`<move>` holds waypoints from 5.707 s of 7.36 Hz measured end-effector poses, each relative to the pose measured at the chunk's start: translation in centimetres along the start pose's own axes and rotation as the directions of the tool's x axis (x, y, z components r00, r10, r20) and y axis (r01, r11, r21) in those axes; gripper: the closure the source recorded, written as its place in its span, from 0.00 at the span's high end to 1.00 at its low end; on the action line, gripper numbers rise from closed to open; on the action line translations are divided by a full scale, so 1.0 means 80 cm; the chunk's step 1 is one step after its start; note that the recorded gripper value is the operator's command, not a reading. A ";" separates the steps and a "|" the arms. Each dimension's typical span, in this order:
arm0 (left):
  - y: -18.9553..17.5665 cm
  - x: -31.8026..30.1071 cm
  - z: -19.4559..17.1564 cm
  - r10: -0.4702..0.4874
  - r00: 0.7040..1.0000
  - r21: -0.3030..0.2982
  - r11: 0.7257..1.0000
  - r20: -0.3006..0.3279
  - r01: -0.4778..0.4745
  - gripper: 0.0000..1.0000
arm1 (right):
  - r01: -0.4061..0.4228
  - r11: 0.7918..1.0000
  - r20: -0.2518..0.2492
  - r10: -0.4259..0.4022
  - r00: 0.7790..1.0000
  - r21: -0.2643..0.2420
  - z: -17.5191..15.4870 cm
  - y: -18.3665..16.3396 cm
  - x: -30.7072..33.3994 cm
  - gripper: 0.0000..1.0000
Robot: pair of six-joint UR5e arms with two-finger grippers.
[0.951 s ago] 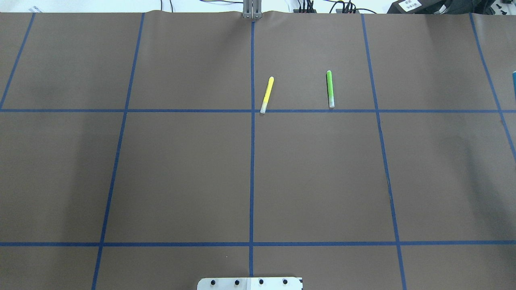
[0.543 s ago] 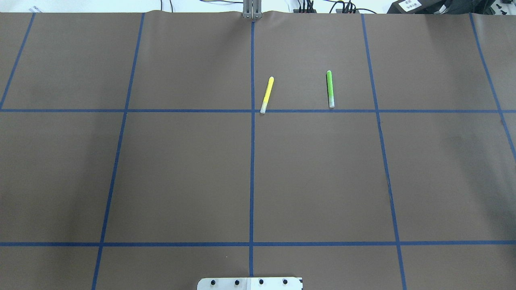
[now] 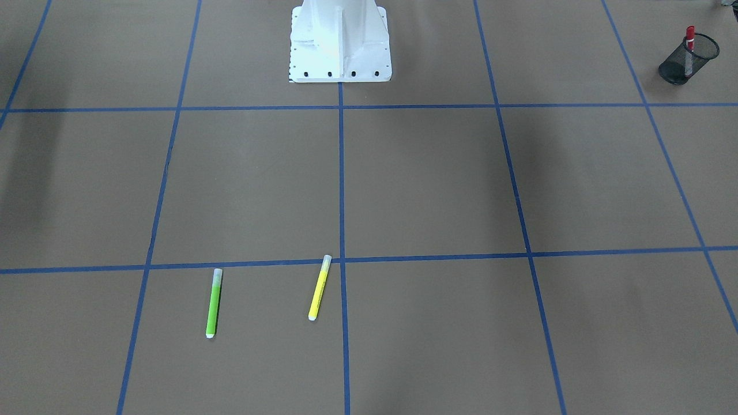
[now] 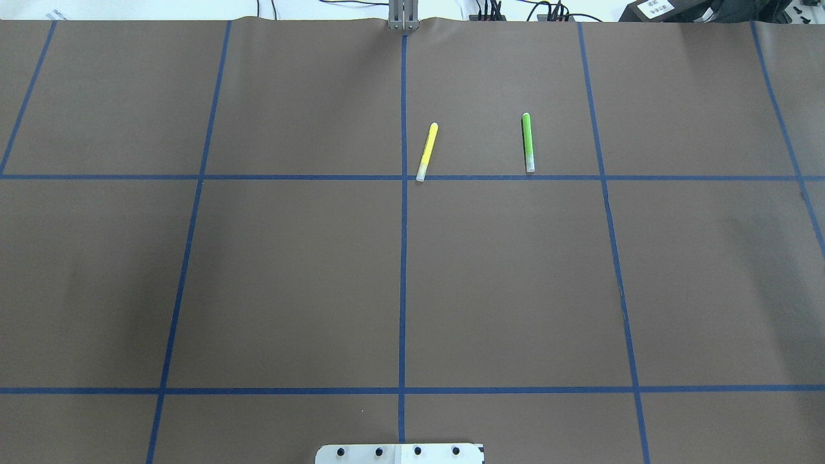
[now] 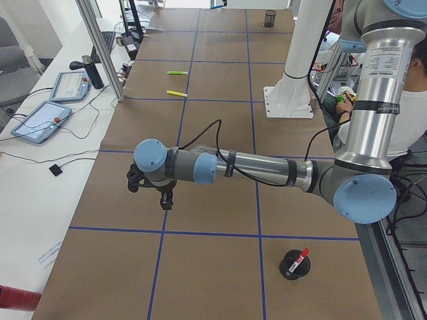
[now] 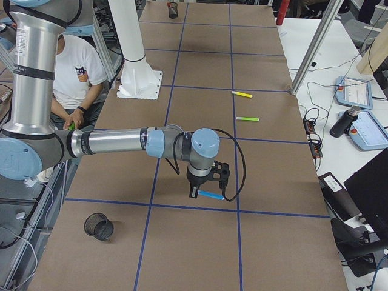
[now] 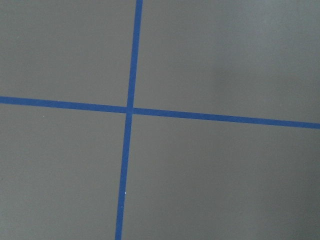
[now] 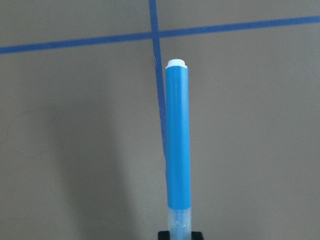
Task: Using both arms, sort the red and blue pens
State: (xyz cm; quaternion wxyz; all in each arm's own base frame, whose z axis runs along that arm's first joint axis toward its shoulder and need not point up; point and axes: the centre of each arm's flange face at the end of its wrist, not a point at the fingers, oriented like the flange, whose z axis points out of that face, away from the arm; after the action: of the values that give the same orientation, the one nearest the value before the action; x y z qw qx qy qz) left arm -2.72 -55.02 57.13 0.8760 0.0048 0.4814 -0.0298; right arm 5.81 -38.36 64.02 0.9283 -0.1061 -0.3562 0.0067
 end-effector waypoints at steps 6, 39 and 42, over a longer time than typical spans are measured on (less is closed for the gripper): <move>-0.029 0.092 0.029 0.035 0.998 -0.026 0.999 -0.053 -0.036 1.00 | 0.055 0.894 0.043 -0.040 0.998 -0.444 0.035 0.153 0.105 0.00; 0.024 0.078 0.013 0.054 0.991 0.076 0.995 0.119 -0.063 1.00 | 0.171 0.940 0.086 -0.204 0.975 0.294 -0.017 -0.129 -0.113 1.00; 0.036 0.082 0.008 0.067 0.990 0.085 0.993 0.126 -0.078 1.00 | 0.176 0.936 0.098 -0.215 0.972 0.306 -0.029 -0.136 -0.157 1.00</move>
State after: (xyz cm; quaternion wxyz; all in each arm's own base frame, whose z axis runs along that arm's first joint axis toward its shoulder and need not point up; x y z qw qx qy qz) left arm 1.45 -52.47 51.87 0.9033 0.0600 0.4244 -0.0196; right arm -2.75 -50.57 56.28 0.9046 0.0703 -0.4197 -0.0260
